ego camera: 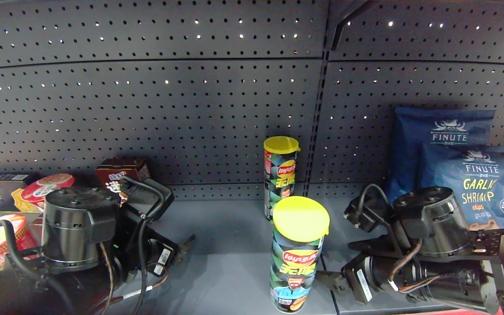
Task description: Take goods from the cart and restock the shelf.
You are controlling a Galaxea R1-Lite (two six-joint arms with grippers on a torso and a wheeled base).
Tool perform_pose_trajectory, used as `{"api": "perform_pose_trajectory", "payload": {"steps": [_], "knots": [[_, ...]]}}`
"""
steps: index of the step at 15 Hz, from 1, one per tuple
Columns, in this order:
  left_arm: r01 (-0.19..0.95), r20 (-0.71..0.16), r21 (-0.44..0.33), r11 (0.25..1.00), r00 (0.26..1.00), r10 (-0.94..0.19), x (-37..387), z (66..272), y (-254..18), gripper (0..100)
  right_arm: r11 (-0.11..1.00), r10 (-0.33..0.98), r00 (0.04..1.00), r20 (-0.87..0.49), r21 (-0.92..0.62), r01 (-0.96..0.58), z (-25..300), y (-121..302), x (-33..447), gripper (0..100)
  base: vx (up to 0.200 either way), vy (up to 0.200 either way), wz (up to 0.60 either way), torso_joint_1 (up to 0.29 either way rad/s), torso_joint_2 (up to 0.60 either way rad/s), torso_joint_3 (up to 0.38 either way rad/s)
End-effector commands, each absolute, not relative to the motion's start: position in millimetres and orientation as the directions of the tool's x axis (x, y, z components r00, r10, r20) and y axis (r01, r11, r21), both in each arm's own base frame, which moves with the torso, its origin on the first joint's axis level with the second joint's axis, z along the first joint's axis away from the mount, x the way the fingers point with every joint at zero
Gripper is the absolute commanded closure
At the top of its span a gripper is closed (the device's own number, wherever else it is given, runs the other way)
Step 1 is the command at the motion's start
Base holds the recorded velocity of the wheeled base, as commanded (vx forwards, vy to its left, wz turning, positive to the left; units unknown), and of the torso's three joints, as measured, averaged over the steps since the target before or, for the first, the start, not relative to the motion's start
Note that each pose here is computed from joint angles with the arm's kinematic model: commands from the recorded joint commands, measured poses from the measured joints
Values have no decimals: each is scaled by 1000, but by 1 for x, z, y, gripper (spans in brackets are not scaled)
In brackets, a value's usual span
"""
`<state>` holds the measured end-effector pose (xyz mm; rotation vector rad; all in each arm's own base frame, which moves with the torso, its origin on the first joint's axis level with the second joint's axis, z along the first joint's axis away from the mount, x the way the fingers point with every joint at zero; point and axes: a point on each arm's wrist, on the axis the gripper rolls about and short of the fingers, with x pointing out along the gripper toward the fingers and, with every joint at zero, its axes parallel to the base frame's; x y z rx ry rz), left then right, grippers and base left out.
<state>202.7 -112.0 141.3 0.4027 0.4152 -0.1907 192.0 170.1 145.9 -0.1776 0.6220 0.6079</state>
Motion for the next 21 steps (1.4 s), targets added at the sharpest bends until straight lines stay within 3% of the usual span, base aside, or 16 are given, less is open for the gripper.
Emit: {"api": "perform_pose_trajectory", "payload": {"steps": [1, 10, 15, 21], "knots": [[259, -426, 340, 904, 899, -98, 203, 142, -112, 0, 809, 483, 643, -594, 22, -588, 146, 171, 191, 0, 0, 0, 0, 0, 0, 0], [265, -439, 343, 901, 894, -96, 200, 138, -110, 0, 812, 474, 637, -607, 22, -584, 142, 164, 184, 0, 0, 0, 0, 0, 0, 0], [327, -456, 434, 840, 883, -108, 187, 125, -92, 0, 816, 468, 640, -610, 20, -578, 141, 164, 187, 0, 0, 0, 0, 0, 0, 0], [314, -440, 433, 845, 892, -107, 187, 129, -91, 0, 819, 466, 649, -602, 15, -573, 143, 170, 193, 0, 0, 0, 0, 0, 0, 0]]}}
